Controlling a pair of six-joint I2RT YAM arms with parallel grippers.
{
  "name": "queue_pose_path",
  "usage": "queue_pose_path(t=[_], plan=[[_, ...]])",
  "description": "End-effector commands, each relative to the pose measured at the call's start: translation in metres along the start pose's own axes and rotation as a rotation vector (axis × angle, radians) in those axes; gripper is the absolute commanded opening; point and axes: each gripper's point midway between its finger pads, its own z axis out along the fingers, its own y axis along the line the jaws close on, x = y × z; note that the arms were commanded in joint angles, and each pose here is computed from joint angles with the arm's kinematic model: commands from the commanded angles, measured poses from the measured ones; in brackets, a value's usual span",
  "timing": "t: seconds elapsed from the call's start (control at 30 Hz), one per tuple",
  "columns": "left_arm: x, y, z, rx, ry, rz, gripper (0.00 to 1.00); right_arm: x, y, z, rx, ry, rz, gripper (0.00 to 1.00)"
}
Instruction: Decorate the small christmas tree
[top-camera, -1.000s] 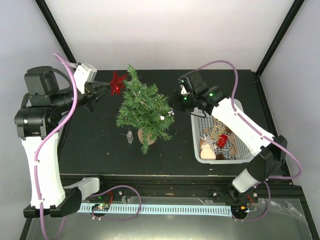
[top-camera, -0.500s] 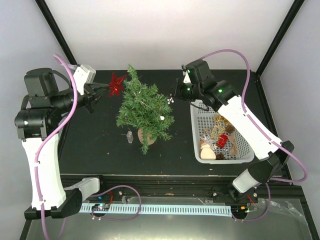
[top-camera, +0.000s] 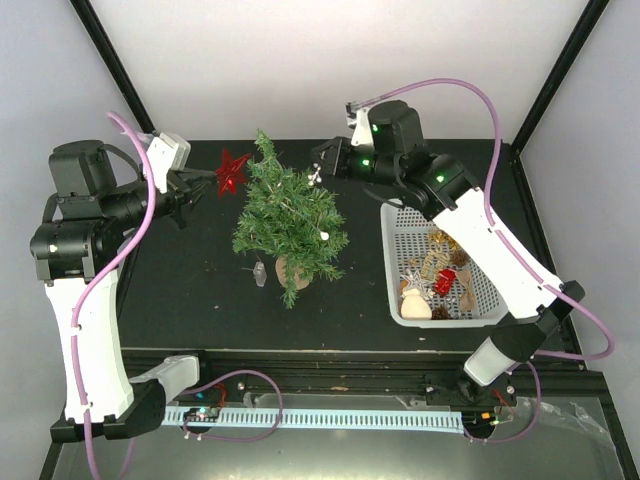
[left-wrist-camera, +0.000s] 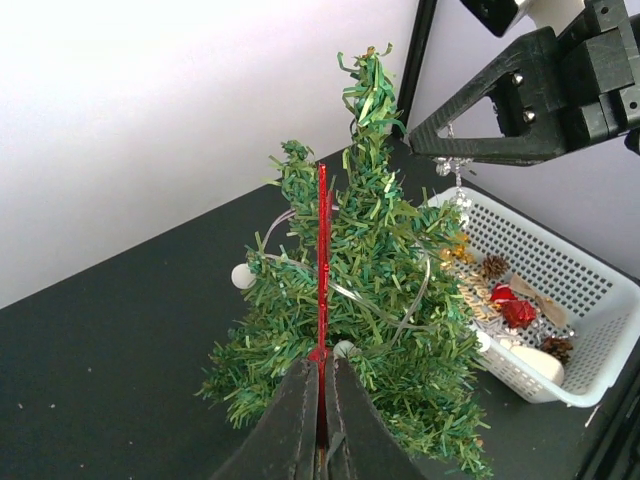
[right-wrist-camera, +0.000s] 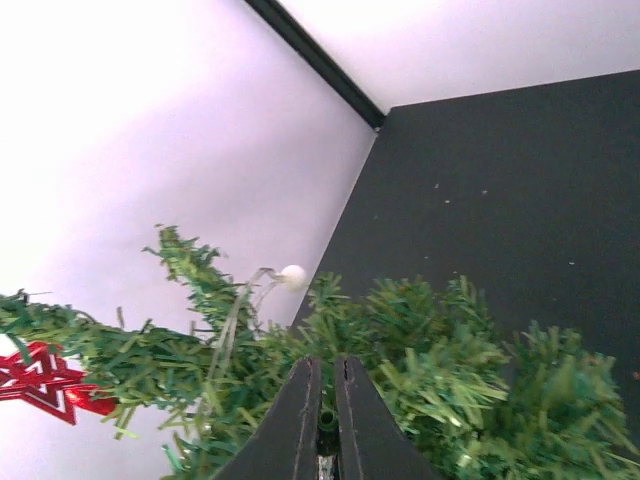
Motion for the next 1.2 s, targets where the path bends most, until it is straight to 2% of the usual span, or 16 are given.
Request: queue_pose_path(t=[0.0, 0.4, 1.0, 1.17], plan=[[-0.006, -0.002, -0.004, 0.005, -0.031, 0.009, 0.01, 0.001, 0.014, 0.015, -0.047, 0.01, -0.022, 0.04], [-0.004, -0.003, -0.005, 0.005, -0.03, 0.004, 0.02, 0.029, 0.002, 0.04, -0.015, 0.092, -0.034, 0.04], [0.002, -0.003, -0.004, 0.01, -0.025, -0.006, 0.02, 0.062, -0.013, 0.051, 0.061, 0.175, -0.118, 0.05], [0.003, -0.004, -0.005, 0.011, -0.025, -0.007, 0.02, 0.062, -0.013, 0.053, 0.056, 0.175, -0.115, 0.12]])
